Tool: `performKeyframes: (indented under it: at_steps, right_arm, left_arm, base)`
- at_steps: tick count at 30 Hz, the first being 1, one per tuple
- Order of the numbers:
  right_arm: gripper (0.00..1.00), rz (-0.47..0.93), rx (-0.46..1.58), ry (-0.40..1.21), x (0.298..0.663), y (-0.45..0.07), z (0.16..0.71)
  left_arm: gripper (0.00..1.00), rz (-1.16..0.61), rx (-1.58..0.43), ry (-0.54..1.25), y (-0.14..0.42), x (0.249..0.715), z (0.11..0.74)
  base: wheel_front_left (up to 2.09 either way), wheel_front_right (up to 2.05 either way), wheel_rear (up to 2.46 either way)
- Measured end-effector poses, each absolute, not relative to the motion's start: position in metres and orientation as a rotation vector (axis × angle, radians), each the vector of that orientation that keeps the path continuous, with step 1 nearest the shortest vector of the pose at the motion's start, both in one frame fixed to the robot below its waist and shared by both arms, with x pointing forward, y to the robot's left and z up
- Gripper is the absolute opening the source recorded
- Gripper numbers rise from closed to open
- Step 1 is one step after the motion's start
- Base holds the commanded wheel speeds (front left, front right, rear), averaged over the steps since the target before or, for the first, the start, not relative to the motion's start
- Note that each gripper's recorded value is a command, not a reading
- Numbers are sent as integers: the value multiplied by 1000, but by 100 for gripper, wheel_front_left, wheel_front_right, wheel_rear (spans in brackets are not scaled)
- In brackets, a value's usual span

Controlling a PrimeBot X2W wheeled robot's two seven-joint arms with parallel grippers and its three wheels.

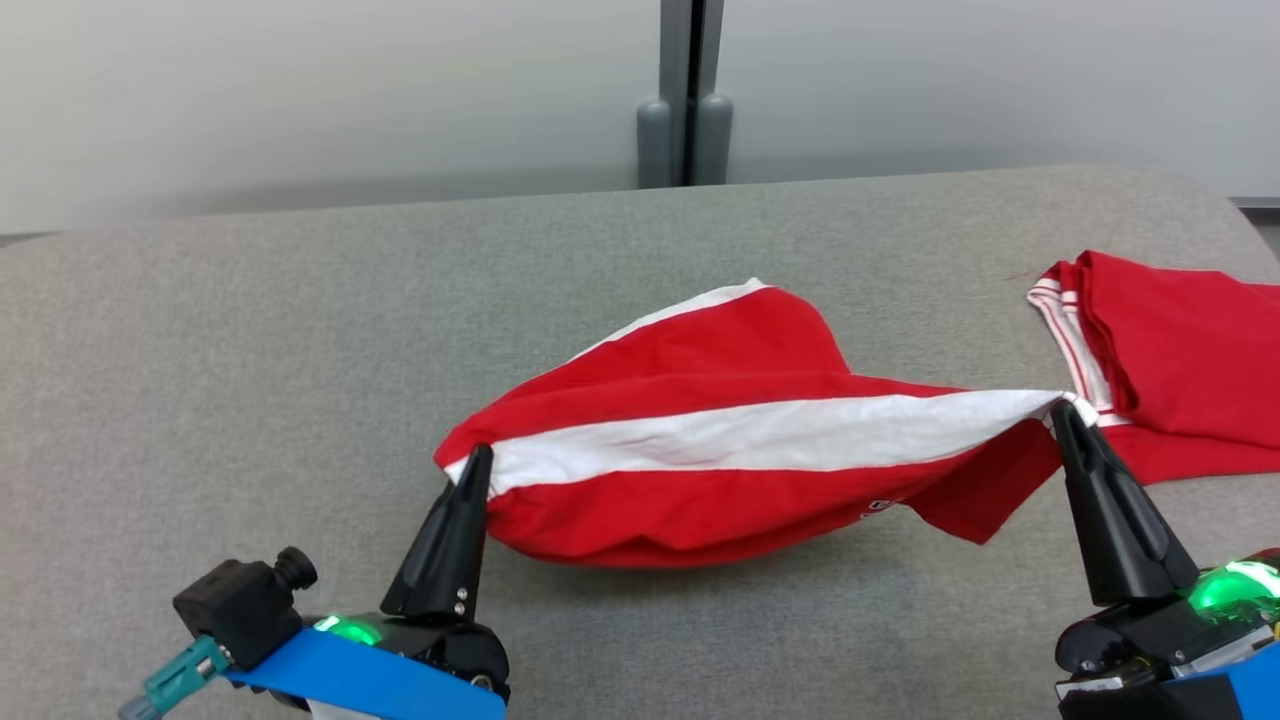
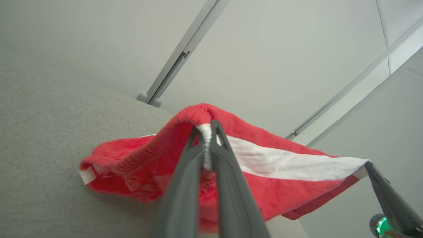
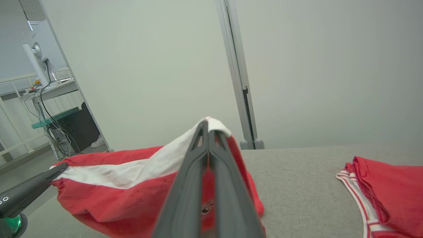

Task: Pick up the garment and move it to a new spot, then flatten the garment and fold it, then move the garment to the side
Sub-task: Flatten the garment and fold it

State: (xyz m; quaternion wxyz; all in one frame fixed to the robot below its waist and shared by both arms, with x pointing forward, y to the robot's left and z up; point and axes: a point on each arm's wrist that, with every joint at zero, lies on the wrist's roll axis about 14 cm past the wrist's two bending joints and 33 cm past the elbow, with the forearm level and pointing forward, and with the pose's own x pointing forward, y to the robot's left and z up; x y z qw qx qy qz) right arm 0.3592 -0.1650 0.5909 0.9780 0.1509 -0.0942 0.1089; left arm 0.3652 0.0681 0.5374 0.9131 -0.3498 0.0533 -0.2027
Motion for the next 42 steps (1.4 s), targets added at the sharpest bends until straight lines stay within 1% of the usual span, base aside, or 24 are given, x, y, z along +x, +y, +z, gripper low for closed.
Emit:
performKeyframes:
  at_steps: [3,7,12,19,26,34,42]
  right_arm:
    - [0,219,303,-146,366,-164,580]
    - [0,228,310,-52,384,-160,554]
    - [0,264,267,29,424,-158,534]
    - [0,317,190,164,485,-153,504]
    - [0,381,156,282,527,-133,476]
    - [0,407,119,390,557,-120,439]
    - [0,434,84,411,569,-108,427]
  left_arm:
    - [0,-393,-745,150,71,363,528]
    - [0,-322,-831,243,71,362,501]
    - [0,-226,-871,277,77,378,474]
    - [0,-138,-924,322,78,405,449]
    - [0,-37,-966,334,93,428,427]
    - [0,21,-972,344,103,449,410]
    - [0,40,-958,353,107,453,402]
  base:
    - [0,0,0]
    - [0,0,0]
    - [0,0,0]
    - [0,0,0]
    - [0,0,0]
    - [0,0,0]
    - [0,0,0]
